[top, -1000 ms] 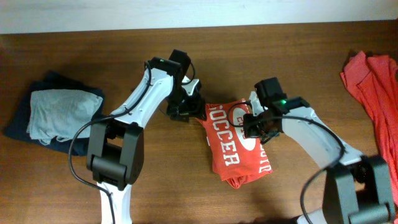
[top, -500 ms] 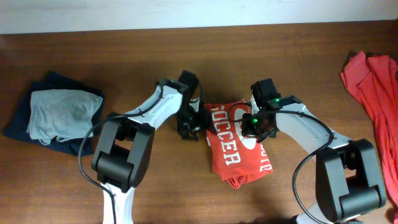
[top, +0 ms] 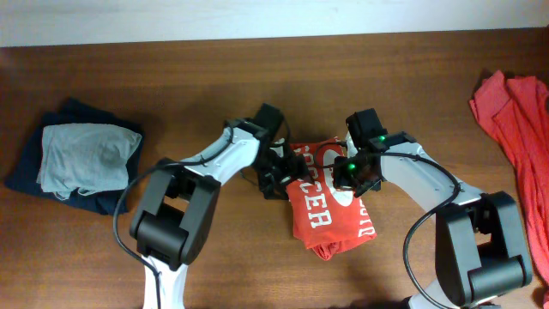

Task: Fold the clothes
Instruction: 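Grasp the orange bundle's top edge with the left gripper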

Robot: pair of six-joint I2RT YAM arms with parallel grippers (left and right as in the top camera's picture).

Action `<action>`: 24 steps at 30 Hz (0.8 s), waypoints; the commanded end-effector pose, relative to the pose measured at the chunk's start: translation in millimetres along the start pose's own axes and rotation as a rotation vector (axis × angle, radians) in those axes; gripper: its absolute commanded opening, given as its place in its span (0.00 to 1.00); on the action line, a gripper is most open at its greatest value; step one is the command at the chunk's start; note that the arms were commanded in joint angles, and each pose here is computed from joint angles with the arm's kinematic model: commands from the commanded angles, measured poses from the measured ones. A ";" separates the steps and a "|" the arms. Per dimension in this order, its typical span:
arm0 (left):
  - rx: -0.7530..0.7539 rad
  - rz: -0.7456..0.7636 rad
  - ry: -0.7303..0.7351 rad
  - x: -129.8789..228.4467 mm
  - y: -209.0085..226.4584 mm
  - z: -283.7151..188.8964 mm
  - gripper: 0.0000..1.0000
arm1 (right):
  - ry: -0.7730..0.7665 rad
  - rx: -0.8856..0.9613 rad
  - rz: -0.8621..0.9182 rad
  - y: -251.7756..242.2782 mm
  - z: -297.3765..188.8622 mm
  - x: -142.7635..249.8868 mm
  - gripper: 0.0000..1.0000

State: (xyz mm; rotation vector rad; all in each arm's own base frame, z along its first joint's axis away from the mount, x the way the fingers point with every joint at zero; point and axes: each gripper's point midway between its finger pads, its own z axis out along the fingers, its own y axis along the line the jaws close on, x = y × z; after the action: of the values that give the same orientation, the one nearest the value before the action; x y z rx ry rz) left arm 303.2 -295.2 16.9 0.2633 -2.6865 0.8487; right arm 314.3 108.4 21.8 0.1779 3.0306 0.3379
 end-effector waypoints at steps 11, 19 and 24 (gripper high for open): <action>-0.021 -0.021 0.026 20.8 12.6 34.5 0.59 | 0.026 -0.008 0.008 2.3 4.6 3.7 0.04; 0.017 0.015 0.030 22.0 7.0 39.7 0.46 | 0.029 -0.016 0.007 4.0 4.6 4.3 0.04; 0.018 0.037 0.037 24.4 5.9 40.7 0.64 | 0.030 -0.019 0.007 4.3 4.6 4.5 0.04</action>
State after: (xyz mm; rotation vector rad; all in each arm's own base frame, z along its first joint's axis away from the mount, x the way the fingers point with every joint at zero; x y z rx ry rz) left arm 282.2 -324.6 13.0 0.2161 -2.6294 0.9896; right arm 313.3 109.3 21.7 0.1767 3.0349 0.3469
